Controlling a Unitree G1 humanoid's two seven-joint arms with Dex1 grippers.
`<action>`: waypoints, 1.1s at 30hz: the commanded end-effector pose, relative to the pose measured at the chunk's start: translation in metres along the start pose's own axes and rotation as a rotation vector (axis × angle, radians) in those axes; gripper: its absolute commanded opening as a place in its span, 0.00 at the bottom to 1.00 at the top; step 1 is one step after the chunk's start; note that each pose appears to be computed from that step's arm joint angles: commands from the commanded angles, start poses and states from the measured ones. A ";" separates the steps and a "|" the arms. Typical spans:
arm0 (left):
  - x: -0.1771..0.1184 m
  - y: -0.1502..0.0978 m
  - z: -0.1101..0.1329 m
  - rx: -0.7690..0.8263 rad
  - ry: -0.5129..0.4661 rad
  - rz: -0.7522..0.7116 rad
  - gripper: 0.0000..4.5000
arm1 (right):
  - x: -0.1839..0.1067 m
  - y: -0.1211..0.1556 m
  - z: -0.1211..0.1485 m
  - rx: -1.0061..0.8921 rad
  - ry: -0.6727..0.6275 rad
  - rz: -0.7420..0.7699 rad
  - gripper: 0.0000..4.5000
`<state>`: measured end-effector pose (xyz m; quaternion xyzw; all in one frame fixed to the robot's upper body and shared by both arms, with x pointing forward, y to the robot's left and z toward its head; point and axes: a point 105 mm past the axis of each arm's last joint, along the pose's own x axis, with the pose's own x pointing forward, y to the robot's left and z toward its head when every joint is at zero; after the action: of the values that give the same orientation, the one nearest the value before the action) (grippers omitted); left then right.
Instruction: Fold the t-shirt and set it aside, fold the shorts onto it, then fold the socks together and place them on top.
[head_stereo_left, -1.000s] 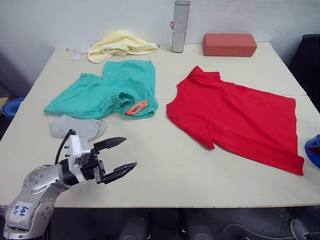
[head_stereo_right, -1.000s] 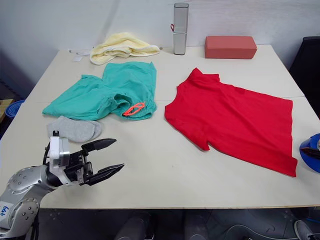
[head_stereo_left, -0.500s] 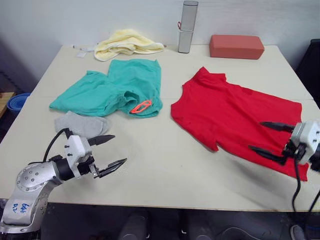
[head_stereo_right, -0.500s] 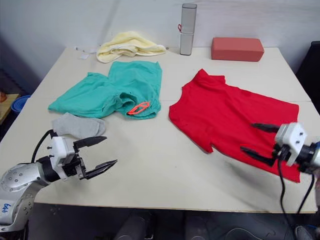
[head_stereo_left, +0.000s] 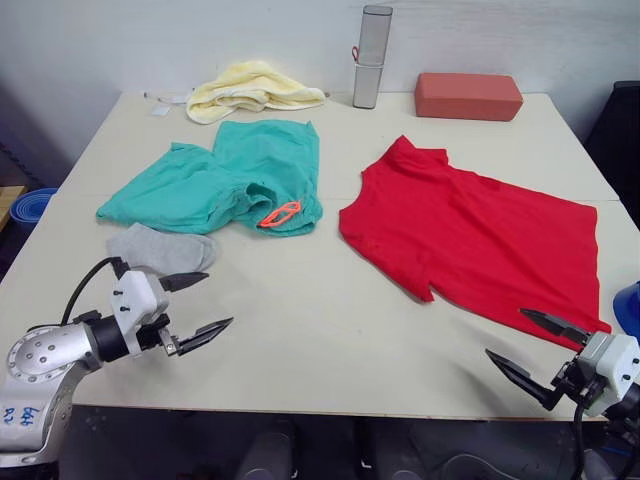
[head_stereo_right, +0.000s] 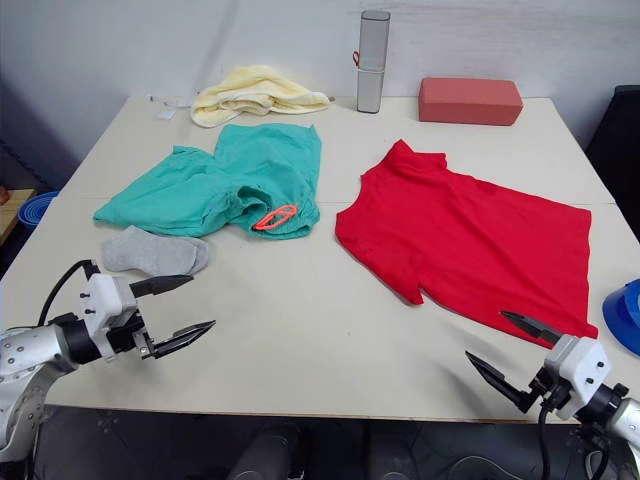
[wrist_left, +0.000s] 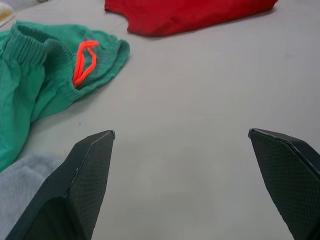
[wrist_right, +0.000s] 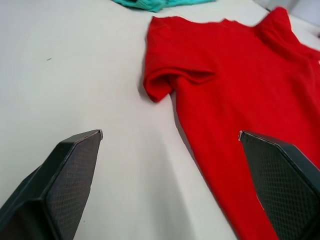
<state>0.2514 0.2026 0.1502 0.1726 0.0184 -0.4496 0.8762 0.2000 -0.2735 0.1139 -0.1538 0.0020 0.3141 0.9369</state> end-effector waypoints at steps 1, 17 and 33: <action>0.012 -0.001 0.007 -0.025 -0.036 -0.068 1.00 | 0.000 -0.007 0.012 0.063 -0.028 -0.003 0.99; 0.040 0.008 0.017 -0.020 -0.113 -0.105 1.00 | 0.138 -0.006 0.020 0.306 0.120 0.060 0.99; 0.027 0.000 0.014 -0.033 -0.100 -0.054 1.00 | 0.167 -0.014 0.042 0.354 0.199 -0.044 0.99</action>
<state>0.2685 0.1777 0.1470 0.1272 0.0083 -0.4825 0.8666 0.3399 -0.1694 0.1204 -0.0179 0.1772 0.2784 0.9438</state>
